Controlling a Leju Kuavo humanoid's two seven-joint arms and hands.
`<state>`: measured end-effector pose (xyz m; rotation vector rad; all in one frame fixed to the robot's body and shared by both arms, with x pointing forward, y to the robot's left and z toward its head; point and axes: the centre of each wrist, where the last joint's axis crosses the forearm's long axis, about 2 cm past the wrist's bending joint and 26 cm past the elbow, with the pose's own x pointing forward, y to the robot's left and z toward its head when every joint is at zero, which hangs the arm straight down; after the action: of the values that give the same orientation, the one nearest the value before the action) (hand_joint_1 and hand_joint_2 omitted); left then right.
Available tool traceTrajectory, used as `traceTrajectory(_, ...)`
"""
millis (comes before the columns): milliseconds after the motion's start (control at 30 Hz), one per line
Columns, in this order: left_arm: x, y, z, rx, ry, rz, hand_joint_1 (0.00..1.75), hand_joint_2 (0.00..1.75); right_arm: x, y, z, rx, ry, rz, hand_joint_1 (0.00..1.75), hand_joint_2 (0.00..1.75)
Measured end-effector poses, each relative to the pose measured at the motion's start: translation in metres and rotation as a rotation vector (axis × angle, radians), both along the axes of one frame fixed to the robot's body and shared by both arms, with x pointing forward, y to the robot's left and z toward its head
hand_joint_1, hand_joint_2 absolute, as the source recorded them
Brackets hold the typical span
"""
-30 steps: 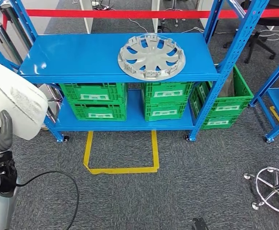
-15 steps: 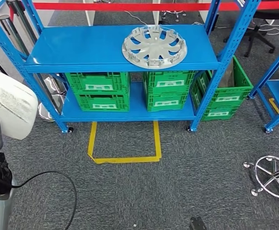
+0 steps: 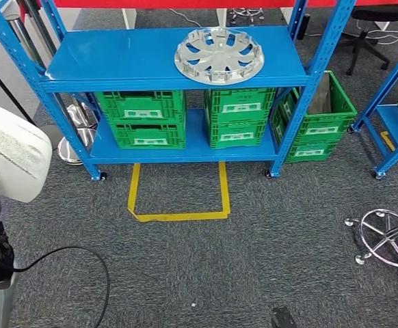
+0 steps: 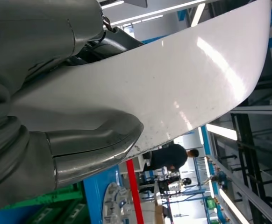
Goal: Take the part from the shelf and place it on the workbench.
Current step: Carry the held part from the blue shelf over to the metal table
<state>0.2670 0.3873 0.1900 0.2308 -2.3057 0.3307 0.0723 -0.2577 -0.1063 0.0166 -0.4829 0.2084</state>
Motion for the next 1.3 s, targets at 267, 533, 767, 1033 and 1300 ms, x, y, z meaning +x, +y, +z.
traceTrajectory(267,0.0,-0.001,0.0,-0.008,-0.007,0.005,1.75,1.75,0.0,0.0,0.0,-0.006,0.0,0.012,0.0,0.0)
traceTrajectory(533,-0.001,-0.001,0.001,-0.016,-0.015,0.012,1.75,1.75,0.008,0.0,0.001,-0.013,-0.016,0.025,0.0,0.0)
traceTrajectory(767,-0.002,0.001,0.0,-0.02,-0.013,0.02,1.75,1.75,0.006,0.0,0.001,-0.018,-0.011,0.034,0.0,0.0)
traceTrajectory(1033,-0.002,0.001,0.002,-0.02,-0.025,0.021,1.75,1.75,0.009,0.002,0.002,-0.019,-0.015,0.045,0.0,0.0)
traceTrajectory(1300,-0.002,0.0,0.001,-0.032,-0.027,0.018,1.75,1.75,0.007,0.002,0.001,-0.021,-0.01,0.047,0.0,0.0)
